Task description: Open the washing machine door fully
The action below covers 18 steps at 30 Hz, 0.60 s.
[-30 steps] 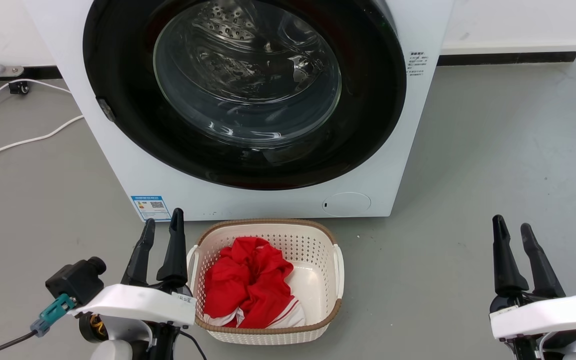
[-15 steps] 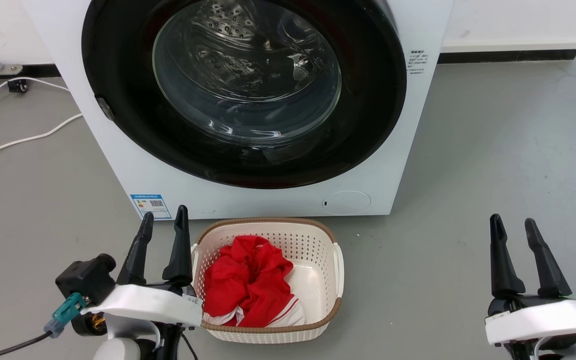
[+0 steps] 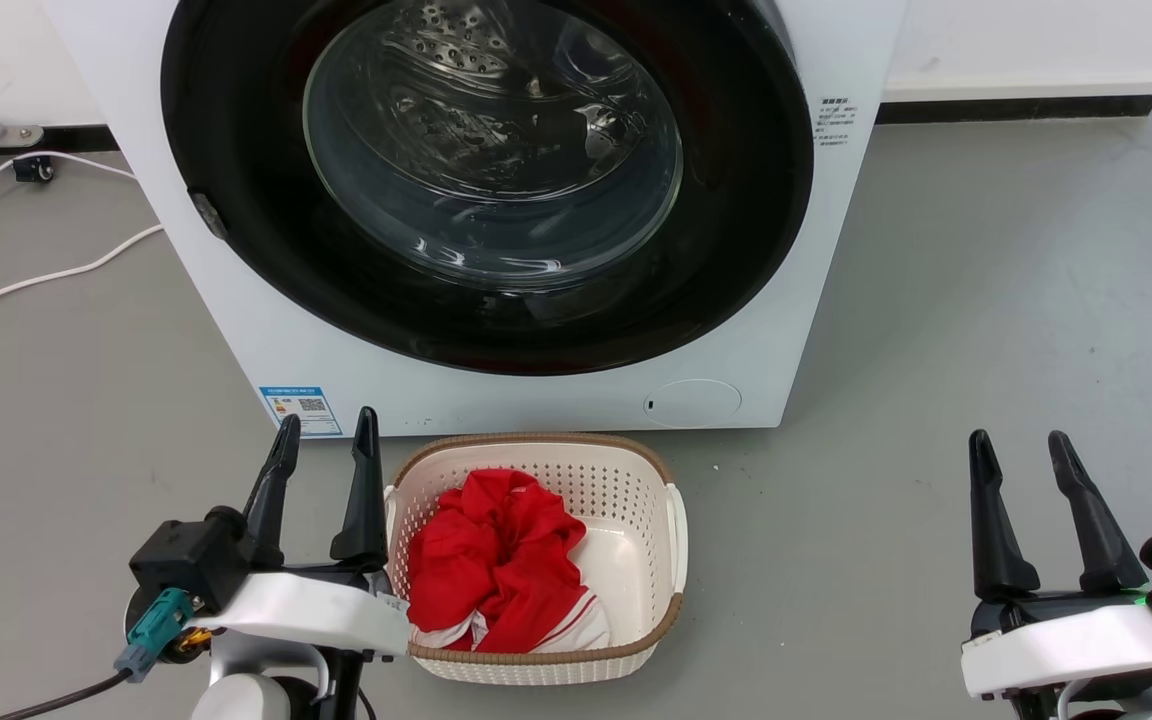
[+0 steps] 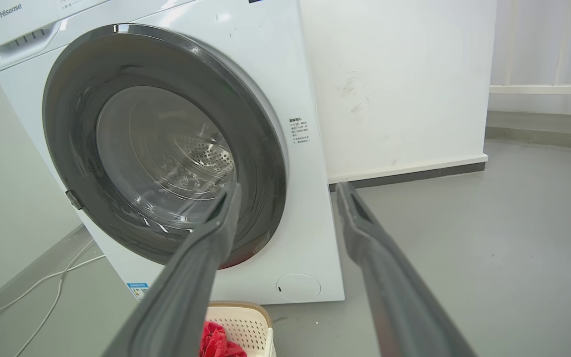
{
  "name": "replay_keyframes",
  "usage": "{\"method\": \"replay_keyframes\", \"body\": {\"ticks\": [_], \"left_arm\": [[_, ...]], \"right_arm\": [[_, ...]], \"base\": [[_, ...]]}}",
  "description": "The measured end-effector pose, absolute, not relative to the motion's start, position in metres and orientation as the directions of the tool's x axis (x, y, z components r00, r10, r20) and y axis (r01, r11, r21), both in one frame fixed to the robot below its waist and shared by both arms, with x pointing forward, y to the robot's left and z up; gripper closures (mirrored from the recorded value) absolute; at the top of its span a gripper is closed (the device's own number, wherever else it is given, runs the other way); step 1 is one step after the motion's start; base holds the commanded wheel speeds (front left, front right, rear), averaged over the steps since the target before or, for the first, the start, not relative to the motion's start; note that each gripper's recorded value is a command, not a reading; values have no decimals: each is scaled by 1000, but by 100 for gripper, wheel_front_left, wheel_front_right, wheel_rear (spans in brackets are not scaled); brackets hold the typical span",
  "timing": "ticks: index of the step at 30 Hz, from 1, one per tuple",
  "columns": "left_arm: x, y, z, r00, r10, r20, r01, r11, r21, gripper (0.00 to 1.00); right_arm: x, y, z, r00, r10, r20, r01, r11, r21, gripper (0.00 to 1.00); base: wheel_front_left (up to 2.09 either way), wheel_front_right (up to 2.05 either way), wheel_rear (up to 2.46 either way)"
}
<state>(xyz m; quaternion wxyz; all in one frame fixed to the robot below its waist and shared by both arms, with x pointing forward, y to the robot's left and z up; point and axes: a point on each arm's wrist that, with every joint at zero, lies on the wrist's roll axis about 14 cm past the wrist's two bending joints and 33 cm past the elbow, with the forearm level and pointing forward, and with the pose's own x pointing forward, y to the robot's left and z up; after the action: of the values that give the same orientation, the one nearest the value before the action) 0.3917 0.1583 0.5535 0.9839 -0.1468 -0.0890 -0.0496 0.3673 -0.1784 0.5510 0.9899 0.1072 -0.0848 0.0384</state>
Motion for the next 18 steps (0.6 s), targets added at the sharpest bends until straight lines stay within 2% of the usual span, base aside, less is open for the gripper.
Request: {"method": "replay_keyframes", "body": {"ticks": [18], "left_arm": [[392,155,555,973,-93,213,122,985,-125,0]], "right_arm": [[364,-178,551,983,74,169,-85,995,61,0]], "base": [[0,0,0]]}}
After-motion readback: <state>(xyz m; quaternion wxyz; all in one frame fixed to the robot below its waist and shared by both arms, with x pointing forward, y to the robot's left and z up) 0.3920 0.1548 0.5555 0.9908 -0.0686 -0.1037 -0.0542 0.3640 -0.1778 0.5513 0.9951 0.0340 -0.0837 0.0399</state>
